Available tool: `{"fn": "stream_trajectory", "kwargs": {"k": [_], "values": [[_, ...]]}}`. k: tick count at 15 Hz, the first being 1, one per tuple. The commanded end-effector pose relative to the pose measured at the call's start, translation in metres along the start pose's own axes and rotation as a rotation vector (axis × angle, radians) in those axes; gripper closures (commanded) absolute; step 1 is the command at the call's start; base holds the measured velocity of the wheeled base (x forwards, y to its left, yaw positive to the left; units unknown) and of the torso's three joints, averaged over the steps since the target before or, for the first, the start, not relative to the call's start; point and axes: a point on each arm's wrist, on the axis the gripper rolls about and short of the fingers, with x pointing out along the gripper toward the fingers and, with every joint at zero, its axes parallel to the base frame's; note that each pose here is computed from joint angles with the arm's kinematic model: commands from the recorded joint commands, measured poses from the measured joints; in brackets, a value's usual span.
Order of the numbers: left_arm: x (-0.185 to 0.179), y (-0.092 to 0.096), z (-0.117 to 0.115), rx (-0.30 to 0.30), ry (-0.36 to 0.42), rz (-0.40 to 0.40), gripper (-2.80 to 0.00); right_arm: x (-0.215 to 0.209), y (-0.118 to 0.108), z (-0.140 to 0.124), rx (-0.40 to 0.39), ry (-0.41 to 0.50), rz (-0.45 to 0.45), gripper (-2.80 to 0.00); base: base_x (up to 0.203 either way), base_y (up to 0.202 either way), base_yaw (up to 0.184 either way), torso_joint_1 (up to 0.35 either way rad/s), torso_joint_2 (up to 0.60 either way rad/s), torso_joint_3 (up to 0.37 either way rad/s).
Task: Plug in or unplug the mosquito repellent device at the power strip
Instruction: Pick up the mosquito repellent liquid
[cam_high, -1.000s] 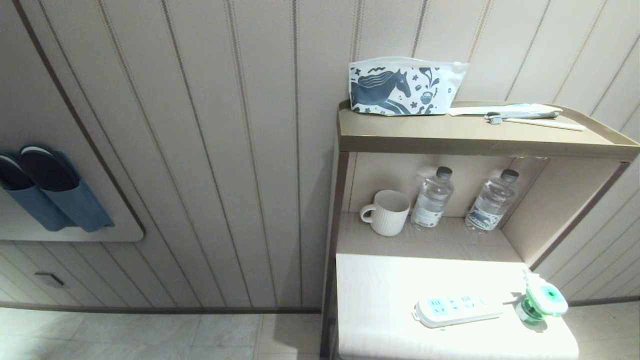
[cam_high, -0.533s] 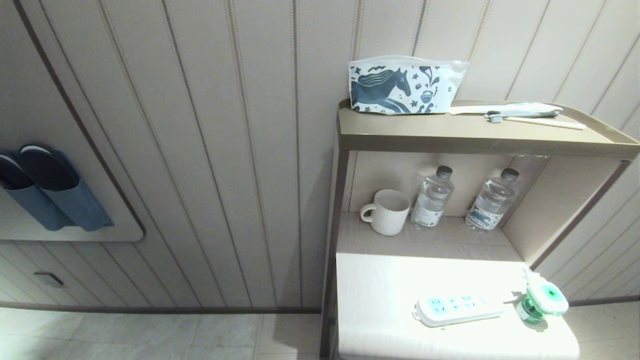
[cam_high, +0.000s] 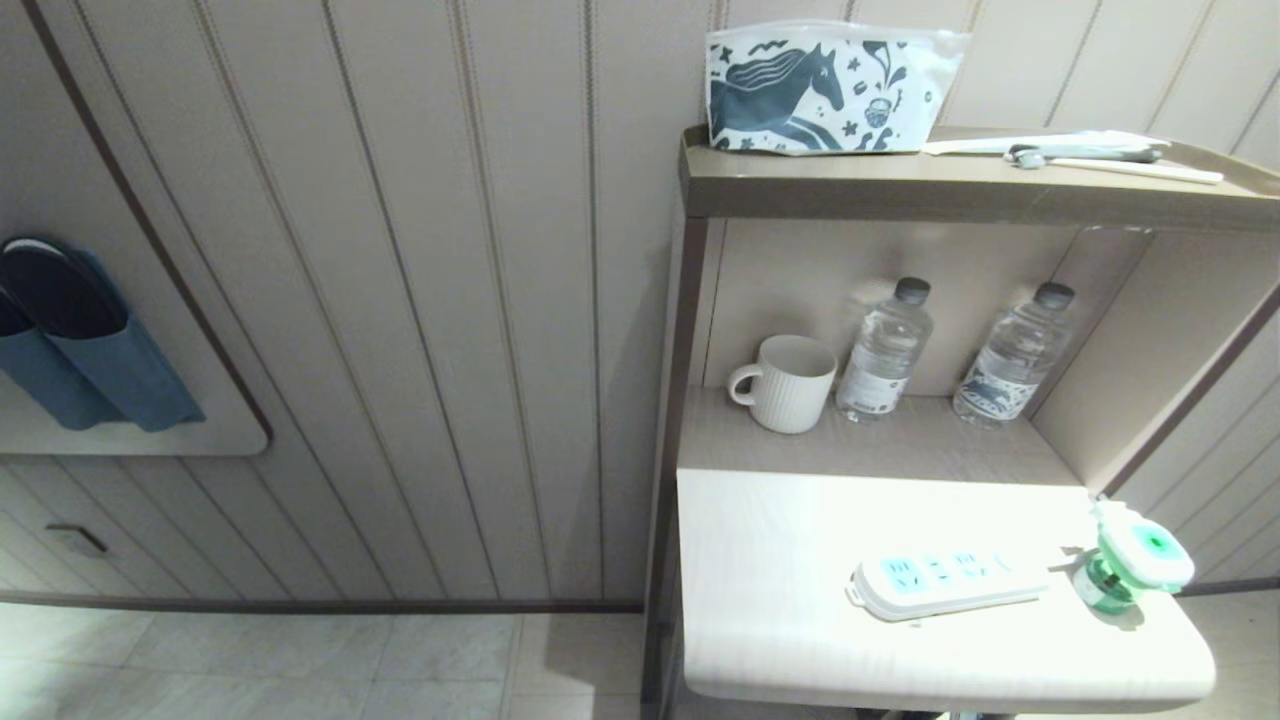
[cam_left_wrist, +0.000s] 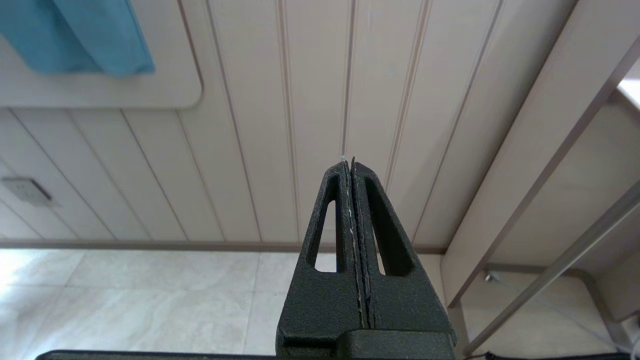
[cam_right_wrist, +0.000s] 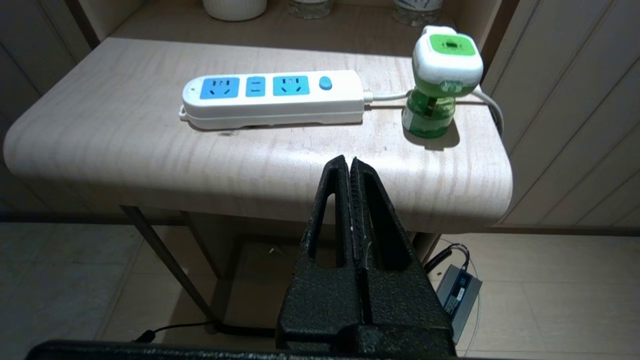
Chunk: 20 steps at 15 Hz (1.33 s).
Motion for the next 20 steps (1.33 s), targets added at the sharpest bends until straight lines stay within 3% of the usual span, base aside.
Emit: {"fn": "stream_trajectory", "kwargs": {"k": [1, 11, 20], "values": [[0.0001, 0.0000, -0.0007, 0.000, 0.002, 0.000, 0.00, 0.0001, 0.0000, 0.0000, 0.000, 0.001, 0.001, 0.00, 0.000, 0.000, 0.000, -0.232, 0.53, 0.290], [-0.0001, 0.0000, 0.0001, 0.000, -0.001, 0.000, 0.00, 0.0001, 0.0000, -0.0001, 0.000, 0.002, 0.000, 0.00, 0.000, 0.000, 0.000, -0.209, 0.49, 0.287], [0.0000, 0.0000, 0.0000, 0.000, 0.000, 0.000, 0.00, 0.0000, 0.0000, 0.0000, -0.008, -0.001, 0.000, 0.00, 0.000, 0.000, 0.000, -0.022, 0.06, 0.037]]}}
